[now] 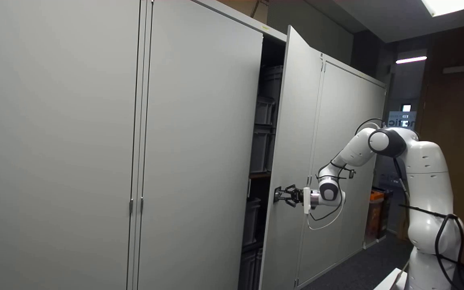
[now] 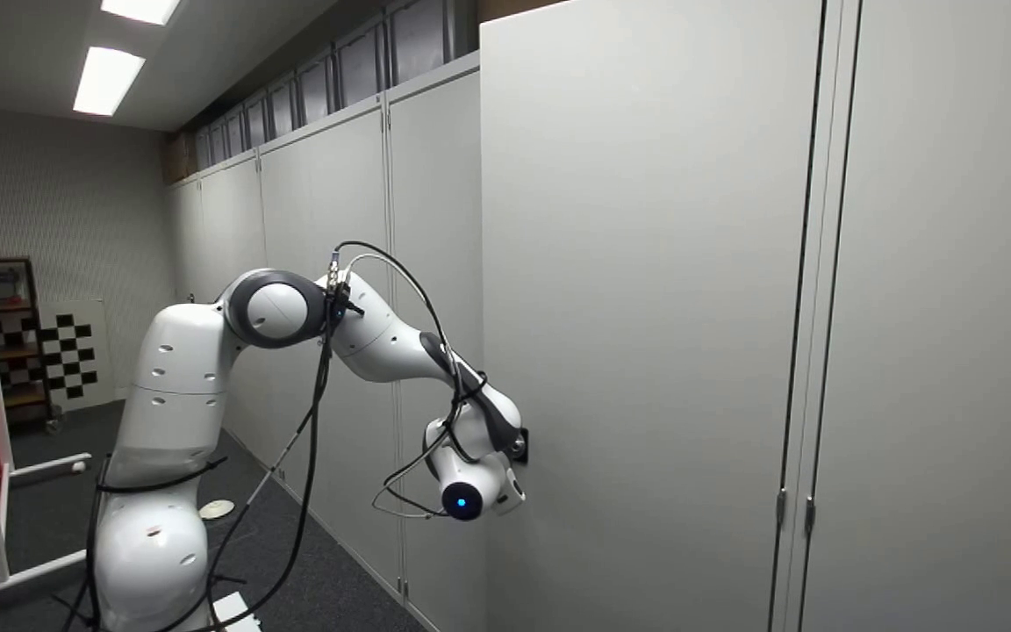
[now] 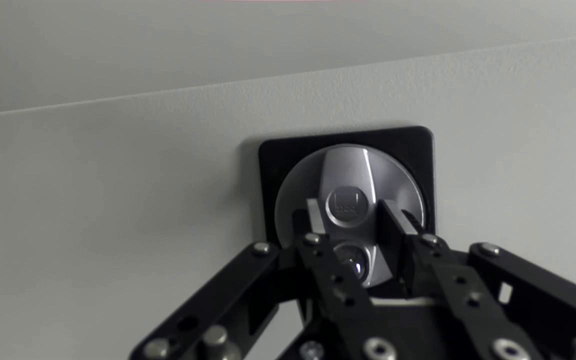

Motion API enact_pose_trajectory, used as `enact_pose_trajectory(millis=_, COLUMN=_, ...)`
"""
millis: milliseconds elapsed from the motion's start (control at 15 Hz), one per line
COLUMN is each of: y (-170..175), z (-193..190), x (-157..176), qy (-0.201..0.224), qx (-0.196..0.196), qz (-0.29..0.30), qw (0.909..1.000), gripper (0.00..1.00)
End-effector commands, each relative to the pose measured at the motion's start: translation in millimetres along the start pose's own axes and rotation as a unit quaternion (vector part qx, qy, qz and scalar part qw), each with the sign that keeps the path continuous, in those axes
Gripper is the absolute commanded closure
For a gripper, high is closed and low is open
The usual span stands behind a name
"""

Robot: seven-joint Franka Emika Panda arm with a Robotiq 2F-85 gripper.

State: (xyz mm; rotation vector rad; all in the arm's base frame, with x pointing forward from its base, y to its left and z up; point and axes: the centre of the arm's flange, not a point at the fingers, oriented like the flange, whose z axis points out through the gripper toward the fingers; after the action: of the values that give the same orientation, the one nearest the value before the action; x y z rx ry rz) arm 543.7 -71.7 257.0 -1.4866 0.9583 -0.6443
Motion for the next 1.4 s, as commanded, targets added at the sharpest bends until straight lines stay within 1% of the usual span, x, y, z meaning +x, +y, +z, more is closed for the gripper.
enact_pose_trajectory(millis=0, y=-20, z=-37, x=-8, qy=-0.011, qx=0.032, qz=-0.007, qw=0.9994, gripper=0.92)
enact_pose_trajectory(millis=1333, y=-20, z=-89, x=-10, qy=-0.012, qx=0.029, qz=-0.008, qw=0.9995, gripper=0.92)
